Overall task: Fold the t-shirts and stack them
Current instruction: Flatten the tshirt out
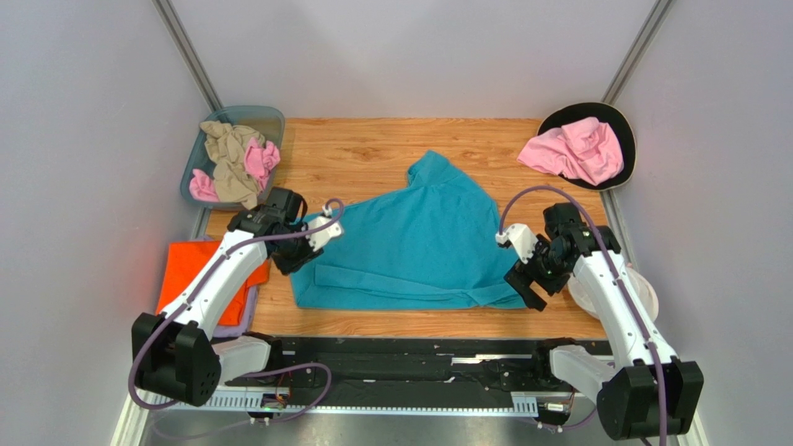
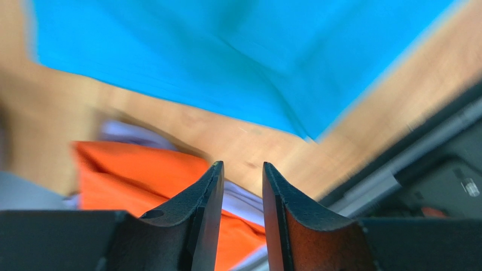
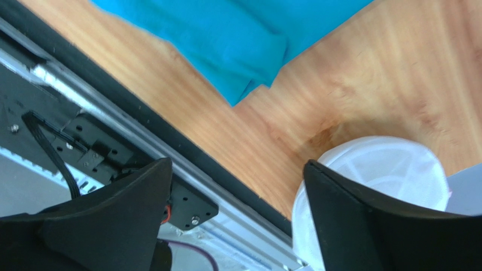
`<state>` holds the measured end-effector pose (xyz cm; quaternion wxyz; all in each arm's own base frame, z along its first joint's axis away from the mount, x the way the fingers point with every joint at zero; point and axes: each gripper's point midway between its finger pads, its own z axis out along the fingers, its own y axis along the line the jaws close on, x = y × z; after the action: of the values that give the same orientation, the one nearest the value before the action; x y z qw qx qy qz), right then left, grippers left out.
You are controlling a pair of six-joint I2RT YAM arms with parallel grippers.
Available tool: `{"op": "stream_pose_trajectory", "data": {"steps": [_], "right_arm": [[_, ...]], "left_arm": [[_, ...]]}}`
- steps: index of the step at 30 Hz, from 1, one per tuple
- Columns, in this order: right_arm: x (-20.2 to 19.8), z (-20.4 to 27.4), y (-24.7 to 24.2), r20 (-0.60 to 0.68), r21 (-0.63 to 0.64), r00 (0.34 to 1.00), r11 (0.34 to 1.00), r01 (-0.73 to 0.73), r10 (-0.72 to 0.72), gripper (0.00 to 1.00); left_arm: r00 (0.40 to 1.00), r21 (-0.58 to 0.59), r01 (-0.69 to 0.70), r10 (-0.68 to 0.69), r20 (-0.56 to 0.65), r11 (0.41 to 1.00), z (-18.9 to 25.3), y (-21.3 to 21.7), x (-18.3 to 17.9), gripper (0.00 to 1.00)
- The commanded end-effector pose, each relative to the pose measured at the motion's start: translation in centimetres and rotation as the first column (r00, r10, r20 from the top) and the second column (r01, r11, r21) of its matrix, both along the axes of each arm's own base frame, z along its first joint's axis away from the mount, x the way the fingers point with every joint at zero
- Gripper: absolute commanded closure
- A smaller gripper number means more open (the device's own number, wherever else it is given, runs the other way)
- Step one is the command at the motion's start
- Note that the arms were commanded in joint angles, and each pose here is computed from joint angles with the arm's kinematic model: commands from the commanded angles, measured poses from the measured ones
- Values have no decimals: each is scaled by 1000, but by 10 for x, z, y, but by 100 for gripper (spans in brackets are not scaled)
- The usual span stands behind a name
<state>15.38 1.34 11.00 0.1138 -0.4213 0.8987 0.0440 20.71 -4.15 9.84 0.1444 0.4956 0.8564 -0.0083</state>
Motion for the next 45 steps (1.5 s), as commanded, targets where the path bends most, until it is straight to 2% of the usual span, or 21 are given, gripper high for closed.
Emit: {"op": "stream_pose_trajectory", "data": {"steps": [1, 2, 3, 5, 7, 8, 13, 17, 21, 27, 37, 45], "right_arm": [[83, 25, 21, 229, 105, 969, 992, 72, -94, 2], [110, 34, 24, 303, 127, 944, 988, 91, -126, 1], [128, 37, 29, 305, 157, 937, 979, 128, -172, 1], [162, 46, 39, 371, 188, 908, 973, 134, -196, 0], [188, 43, 55, 381, 196, 902, 971, 136, -203, 0], [209, 47, 55, 435, 185, 874, 971, 151, -218, 0], [272, 29, 85, 464, 146, 863, 978, 149, -201, 0], [331, 12, 107, 473, 148, 856, 976, 158, -210, 0], [369, 1, 119, 485, 157, 848, 975, 156, -214, 0], [412, -21, 124, 522, 141, 825, 975, 169, -218, 0], [452, -39, 136, 551, 145, 810, 979, 143, -200, 0], [459, -60, 110, 597, -6, 792, 986, 165, -129, 0]], "left_arm": [[944, -114, -109, 139, 298, 987, 45, -22, 93, 57], [938, -126, -113, 147, 313, 986, 48, -25, 102, 55], [923, -146, -119, 164, 349, 982, 53, -28, 115, 52], [919, -161, -135, 184, 348, 978, 51, -33, 132, 51], [921, -161, -152, 199, 335, 975, 44, -38, 150, 50], [925, -152, -155, 197, 324, 976, 40, -38, 155, 50], [942, -64, -180, 191, 277, 982, 17, -35, 183, 52], [952, -17, -172, 171, 253, 985, 6, -32, 190, 52], [957, 27, -163, 151, 249, 986, 0, -27, 193, 52], [965, 71, -154, 134, 227, 986, -12, -22, 192, 52], [981, 149, -140, 116, 155, 979, -40, -18, 180, 53], [993, 298, -83, 52, 110, 951, -59, -13, 177, 56]]}}
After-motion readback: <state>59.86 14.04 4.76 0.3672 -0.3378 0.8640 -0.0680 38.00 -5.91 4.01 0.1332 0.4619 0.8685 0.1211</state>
